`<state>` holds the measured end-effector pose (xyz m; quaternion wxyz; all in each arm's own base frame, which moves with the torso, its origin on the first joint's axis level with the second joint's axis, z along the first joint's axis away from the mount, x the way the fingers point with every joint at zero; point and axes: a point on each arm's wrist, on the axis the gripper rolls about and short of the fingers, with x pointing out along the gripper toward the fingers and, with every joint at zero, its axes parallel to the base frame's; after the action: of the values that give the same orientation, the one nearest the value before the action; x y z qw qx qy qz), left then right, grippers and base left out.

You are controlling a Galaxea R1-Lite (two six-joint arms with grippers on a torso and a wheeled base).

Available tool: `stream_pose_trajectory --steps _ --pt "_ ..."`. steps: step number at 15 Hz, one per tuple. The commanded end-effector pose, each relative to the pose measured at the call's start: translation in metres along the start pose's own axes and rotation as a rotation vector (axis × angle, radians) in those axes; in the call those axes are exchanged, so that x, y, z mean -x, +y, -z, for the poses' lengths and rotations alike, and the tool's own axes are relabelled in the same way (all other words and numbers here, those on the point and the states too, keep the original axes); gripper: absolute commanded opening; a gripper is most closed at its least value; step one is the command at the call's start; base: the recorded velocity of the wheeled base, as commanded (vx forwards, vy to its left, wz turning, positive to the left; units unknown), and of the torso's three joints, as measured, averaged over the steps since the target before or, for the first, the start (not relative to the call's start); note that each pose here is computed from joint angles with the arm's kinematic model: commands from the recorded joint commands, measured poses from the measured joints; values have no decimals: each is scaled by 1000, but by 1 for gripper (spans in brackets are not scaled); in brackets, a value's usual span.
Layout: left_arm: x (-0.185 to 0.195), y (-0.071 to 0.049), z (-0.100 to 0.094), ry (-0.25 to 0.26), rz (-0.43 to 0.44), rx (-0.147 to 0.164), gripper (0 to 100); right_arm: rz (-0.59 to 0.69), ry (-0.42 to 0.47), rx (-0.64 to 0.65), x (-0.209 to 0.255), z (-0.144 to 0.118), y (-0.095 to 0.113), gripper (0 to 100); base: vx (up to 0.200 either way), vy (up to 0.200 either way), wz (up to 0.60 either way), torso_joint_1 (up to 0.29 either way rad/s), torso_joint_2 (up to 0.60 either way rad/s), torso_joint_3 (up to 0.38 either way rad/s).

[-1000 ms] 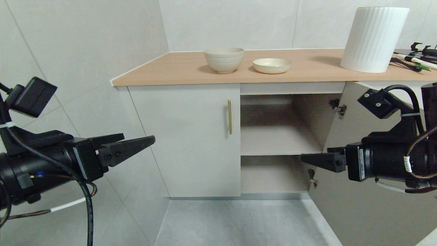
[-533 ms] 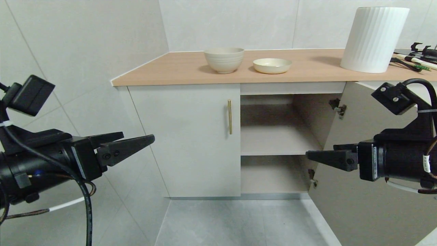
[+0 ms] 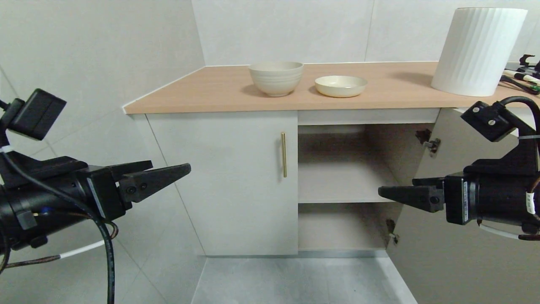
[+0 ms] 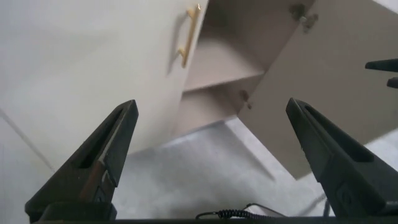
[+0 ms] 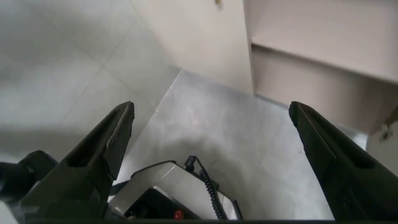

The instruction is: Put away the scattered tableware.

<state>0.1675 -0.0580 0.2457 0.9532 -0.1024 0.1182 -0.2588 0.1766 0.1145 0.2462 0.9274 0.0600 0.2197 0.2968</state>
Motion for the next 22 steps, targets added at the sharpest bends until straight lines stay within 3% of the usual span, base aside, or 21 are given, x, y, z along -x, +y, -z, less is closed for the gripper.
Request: stream_pose_trajectory --steps 1,8,22 --pt "-1 0 0 2 -1 2 100 -1 2 0 0 1 0 100 200 0 0 12 7 2" --pt "-1 1 0 1 -4 3 100 -14 7 0 3 5 0 100 200 0 0 2 2 2" --pt "-5 2 3 20 3 11 100 -31 -11 11 12 6 1 100 0 0 0 11 -50 -41"
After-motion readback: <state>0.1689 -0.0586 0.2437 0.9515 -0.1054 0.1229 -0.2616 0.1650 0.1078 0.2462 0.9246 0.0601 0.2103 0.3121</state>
